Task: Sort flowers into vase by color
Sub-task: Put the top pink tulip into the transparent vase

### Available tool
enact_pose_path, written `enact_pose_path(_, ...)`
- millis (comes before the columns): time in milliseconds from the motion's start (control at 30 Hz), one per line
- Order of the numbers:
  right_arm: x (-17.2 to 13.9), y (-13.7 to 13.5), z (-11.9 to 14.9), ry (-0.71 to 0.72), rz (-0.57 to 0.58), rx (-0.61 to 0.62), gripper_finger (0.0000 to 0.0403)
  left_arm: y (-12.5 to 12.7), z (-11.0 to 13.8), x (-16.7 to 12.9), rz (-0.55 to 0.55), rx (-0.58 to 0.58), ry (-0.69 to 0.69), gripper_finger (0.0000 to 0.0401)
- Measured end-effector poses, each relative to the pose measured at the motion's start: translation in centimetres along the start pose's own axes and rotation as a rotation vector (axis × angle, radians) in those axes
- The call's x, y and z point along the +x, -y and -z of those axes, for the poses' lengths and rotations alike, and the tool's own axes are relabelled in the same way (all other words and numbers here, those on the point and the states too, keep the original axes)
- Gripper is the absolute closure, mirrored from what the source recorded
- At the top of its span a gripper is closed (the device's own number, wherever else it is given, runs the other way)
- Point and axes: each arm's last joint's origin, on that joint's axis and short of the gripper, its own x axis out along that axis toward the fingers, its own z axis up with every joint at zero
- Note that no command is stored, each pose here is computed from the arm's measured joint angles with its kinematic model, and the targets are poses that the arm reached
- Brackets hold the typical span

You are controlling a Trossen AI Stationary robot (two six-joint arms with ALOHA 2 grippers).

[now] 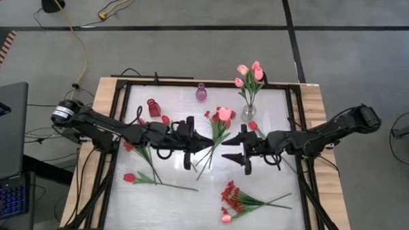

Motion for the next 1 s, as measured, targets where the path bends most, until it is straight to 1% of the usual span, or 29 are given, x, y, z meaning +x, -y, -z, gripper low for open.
enact_pose_path(167,0.4,0.2,0.1,0.012,0.004,0.003,0.0148,0.0,0.8,0.5,0.029,-0.003,-0.013,0.0401)
enact_pose_path(300,0.7,0.1,0.6,0.003,-0.006,0.009,0.0148,0.0,0.6,0.5,0.045,-0.004,0.000,0.0401)
enact_pose_path(433,1.4,-0.2,0.8,-0.013,-0.059,0.006,0.0148,0.2,0.3,0.5,0.076,0.007,0.021,0.0401)
enact_pose_path(567,2.3,-0.5,0.8,-0.021,-0.070,-0.001,0.0148,0.2,0.3,0.5,0.078,0.010,0.025,0.0401)
enact_pose_path(733,2.9,-0.8,0.2,-0.050,-0.075,-0.006,0.0148,0.0,0.2,0.5,0.077,0.005,0.032,0.0401)
enact_pose_path(833,2.9,-0.9,-0.2,-0.068,-0.071,-0.023,0.0148,-0.1,0.0,0.4,0.099,-0.013,0.027,0.0401)
enact_pose_path(1000,3.1,-1.1,-1.0,-0.043,-0.077,-0.035,0.0148,-0.5,-0.2,0.4,0.091,-0.025,0.031,0.0401)
